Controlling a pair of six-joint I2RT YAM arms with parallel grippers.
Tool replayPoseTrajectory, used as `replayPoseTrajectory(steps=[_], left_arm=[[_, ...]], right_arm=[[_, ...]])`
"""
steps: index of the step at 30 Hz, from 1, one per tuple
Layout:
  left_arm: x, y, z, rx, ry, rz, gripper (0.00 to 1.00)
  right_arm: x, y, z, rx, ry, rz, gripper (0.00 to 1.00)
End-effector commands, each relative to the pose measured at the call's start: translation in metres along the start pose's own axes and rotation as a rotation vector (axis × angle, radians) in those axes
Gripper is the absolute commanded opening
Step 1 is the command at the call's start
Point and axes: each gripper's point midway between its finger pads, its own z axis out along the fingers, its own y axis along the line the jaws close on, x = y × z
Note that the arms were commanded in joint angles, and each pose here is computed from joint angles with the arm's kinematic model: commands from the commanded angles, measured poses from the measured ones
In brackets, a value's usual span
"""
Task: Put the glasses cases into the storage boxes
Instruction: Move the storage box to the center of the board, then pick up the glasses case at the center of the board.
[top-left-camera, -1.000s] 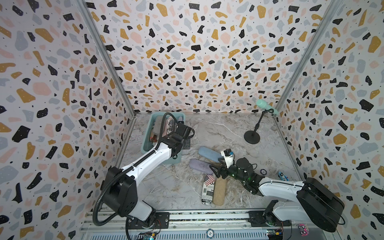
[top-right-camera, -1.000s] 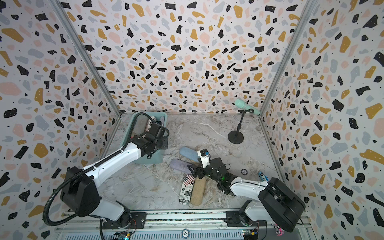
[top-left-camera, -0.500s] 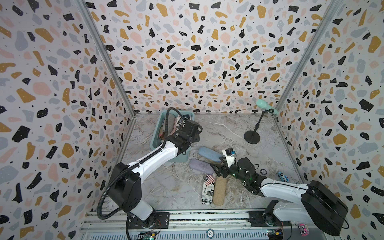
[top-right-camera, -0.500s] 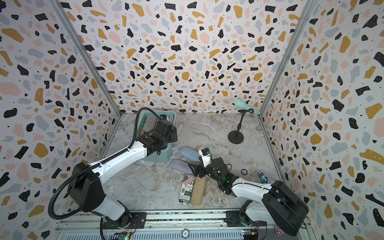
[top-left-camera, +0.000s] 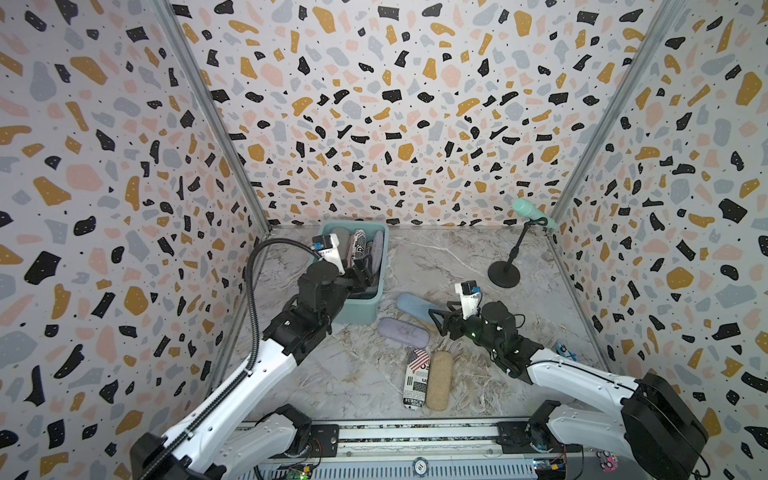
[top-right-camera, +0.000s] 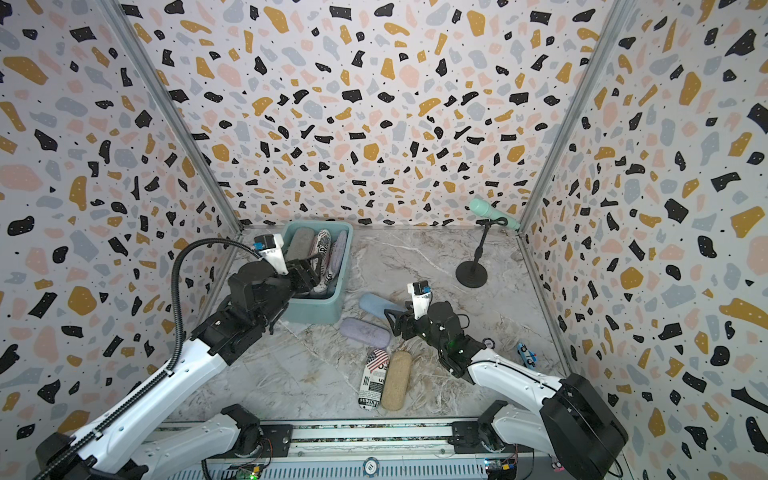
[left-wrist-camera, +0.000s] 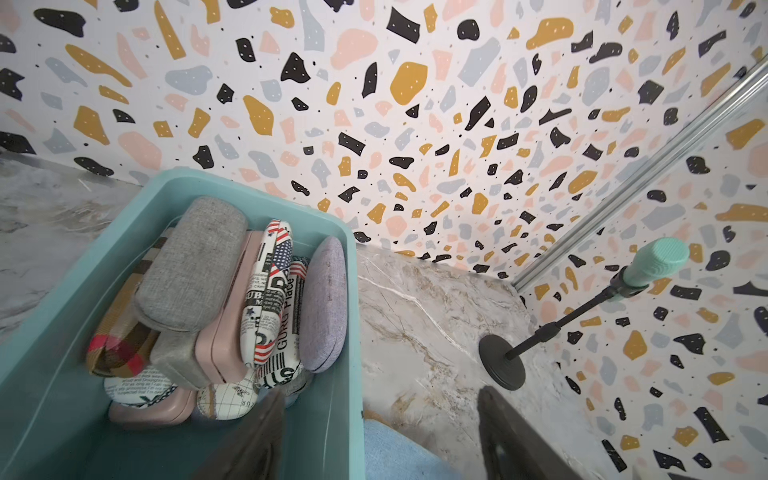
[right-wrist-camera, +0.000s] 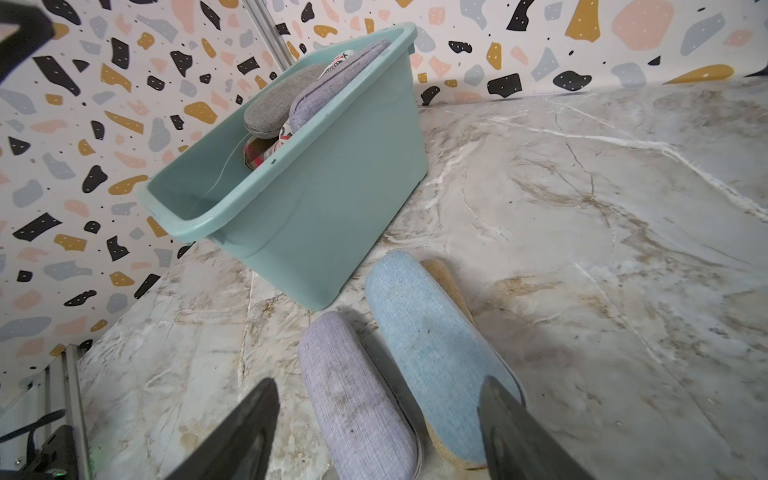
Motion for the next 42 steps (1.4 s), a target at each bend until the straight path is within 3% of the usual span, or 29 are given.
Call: replayPoseTrajectory(steps=[1, 4, 9, 14, 19, 25, 30, 35, 42], left_arm=[[0.010, -0.021, -0.022, 0.136, 0.069, 0.042, 0.65], [0.035, -0.014, -0.048, 0.049, 0.142, 0.076, 0.65], [0.114, 0.001, -0.063, 0.019, 0.293, 0.004, 0.64], [0.186, -0.002, -0.075, 0.021, 0.445, 0.014, 0.72], [0.239, -0.003, -0.082, 0.005, 0.505, 0.025, 0.77], [0.267, -0.030, -0.074, 0.051, 0.547, 0.037, 0.83], [0.290, -0.064, -0.066, 0.086, 0.610, 0.126, 0.75], [0.306, -0.070, -0.056, 0.013, 0.649, 0.254, 0.80], [0.324, -0.070, -0.051, -0.043, 0.651, 0.258, 0.79]], right_arm=[[0.023, -0.027, -0.005, 0.139, 0.175, 0.099, 0.77], [0.032, -0.041, -0.015, 0.220, 0.292, 0.140, 0.77], [0.041, -0.045, -0.031, 0.270, 0.404, 0.190, 0.77], [0.054, -0.024, -0.045, 0.212, 0.510, 0.292, 0.81], [0.082, -0.032, -0.060, 0.283, 0.567, 0.320, 0.84], [0.108, -0.037, -0.063, 0.317, 0.580, 0.359, 0.85], [0.121, -0.042, -0.069, 0.339, 0.601, 0.382, 0.85], [0.125, -0.049, -0.077, 0.345, 0.589, 0.380, 0.86], [0.123, -0.059, -0.080, 0.369, 0.541, 0.350, 0.87]])
